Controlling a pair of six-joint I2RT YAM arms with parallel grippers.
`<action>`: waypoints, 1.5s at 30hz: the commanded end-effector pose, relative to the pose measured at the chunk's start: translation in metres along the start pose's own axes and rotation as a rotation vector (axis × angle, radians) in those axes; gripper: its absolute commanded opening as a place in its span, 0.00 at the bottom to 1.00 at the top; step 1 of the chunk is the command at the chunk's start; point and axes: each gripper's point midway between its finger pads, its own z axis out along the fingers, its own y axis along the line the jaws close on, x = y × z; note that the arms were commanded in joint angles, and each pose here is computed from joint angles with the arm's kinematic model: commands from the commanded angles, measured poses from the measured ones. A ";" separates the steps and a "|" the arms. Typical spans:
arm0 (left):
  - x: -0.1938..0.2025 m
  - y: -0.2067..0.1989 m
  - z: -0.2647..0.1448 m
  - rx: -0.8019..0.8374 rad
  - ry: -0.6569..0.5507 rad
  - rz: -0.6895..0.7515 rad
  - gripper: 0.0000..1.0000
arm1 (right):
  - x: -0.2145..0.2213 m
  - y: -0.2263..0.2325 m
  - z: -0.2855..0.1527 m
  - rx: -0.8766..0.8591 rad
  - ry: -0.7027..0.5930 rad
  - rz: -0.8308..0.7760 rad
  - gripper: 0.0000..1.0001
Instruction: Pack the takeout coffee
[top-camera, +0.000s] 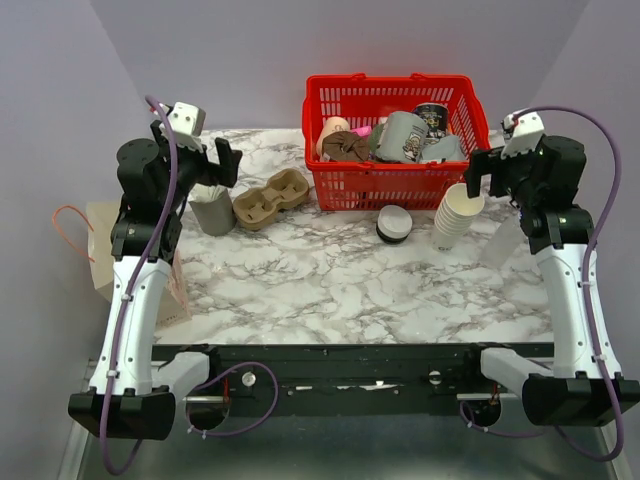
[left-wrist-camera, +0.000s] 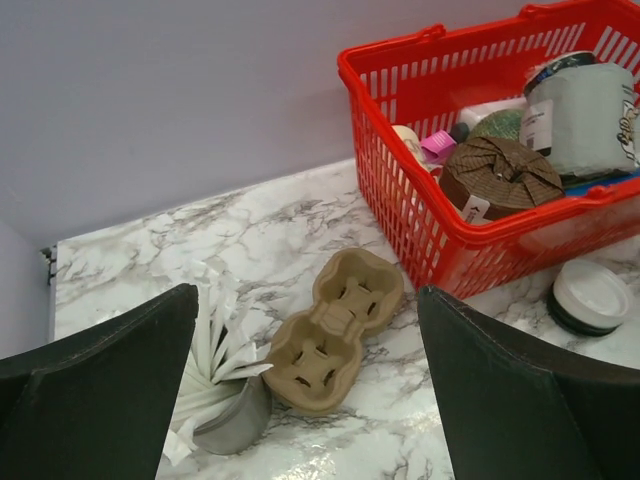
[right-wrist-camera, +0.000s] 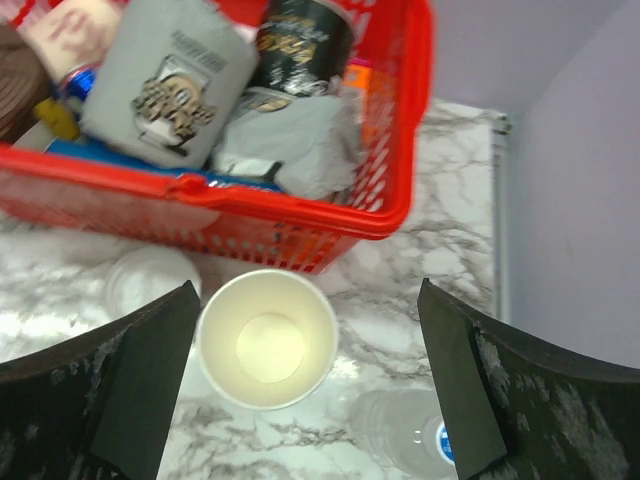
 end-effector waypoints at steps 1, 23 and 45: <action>0.012 -0.027 -0.002 0.166 0.026 0.041 0.99 | 0.025 0.052 -0.012 -0.356 0.097 -0.166 1.00; 0.057 -0.054 -0.006 0.305 0.116 -0.069 0.96 | 0.107 0.058 0.008 -0.642 0.447 -0.418 0.58; 0.062 -0.053 -0.006 0.299 0.115 -0.073 0.96 | 0.103 0.048 0.020 -0.638 0.479 -0.450 0.22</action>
